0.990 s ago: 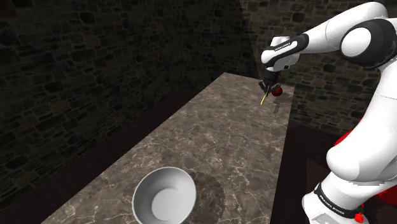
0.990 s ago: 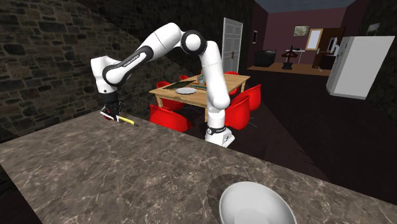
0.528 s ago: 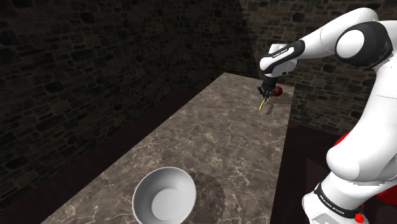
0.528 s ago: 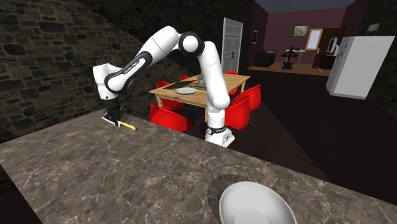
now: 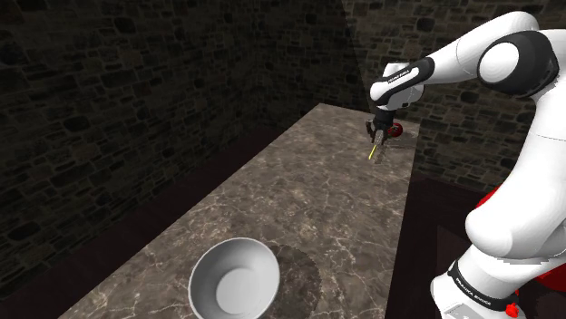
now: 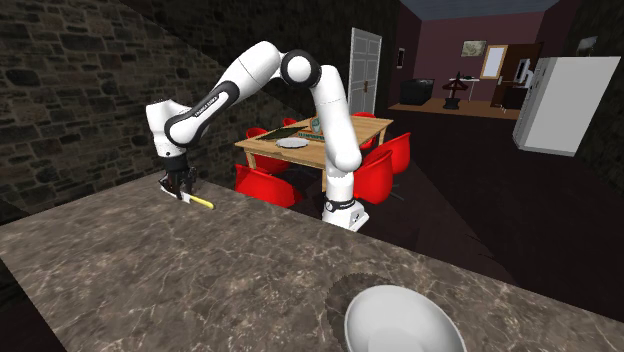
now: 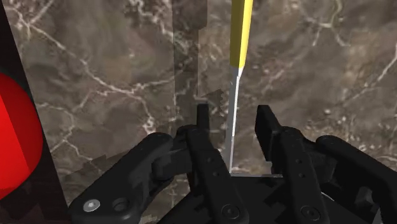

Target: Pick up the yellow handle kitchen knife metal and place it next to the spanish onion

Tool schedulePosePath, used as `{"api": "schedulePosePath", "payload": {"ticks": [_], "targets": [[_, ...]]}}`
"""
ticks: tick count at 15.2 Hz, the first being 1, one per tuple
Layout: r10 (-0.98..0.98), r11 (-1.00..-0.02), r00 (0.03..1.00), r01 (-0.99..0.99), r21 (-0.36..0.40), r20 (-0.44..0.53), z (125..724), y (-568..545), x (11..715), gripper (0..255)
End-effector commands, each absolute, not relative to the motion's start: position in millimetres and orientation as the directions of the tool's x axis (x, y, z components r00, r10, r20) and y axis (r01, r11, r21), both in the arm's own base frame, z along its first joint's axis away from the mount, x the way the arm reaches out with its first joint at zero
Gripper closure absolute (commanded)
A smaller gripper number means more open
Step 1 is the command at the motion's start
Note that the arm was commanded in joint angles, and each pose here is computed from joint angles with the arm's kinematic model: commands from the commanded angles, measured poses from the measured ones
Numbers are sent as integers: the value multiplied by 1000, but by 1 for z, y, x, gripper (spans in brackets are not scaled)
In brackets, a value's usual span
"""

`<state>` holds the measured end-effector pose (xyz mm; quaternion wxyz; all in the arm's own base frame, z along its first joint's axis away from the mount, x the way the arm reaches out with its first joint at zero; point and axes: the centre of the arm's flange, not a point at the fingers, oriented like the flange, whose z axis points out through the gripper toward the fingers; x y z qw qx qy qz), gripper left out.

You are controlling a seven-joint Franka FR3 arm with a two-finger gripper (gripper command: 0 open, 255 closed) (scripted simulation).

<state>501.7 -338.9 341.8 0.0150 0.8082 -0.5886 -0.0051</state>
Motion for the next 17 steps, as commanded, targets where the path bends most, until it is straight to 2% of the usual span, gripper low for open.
{"api": "schedulePosePath", "payload": {"ticks": [1, 5, 9, 17], "targets": [[-952, -307, 307, -951, 30, 9, 342, -339, 502, 0], [-952, -307, 307, -951, 30, 9, 342, -339, 502, 0], [-952, -307, 307, -951, 30, 9, 392, -338, 503, 0], [-952, -307, 307, -951, 30, 9, 392, -338, 503, 0]]}}
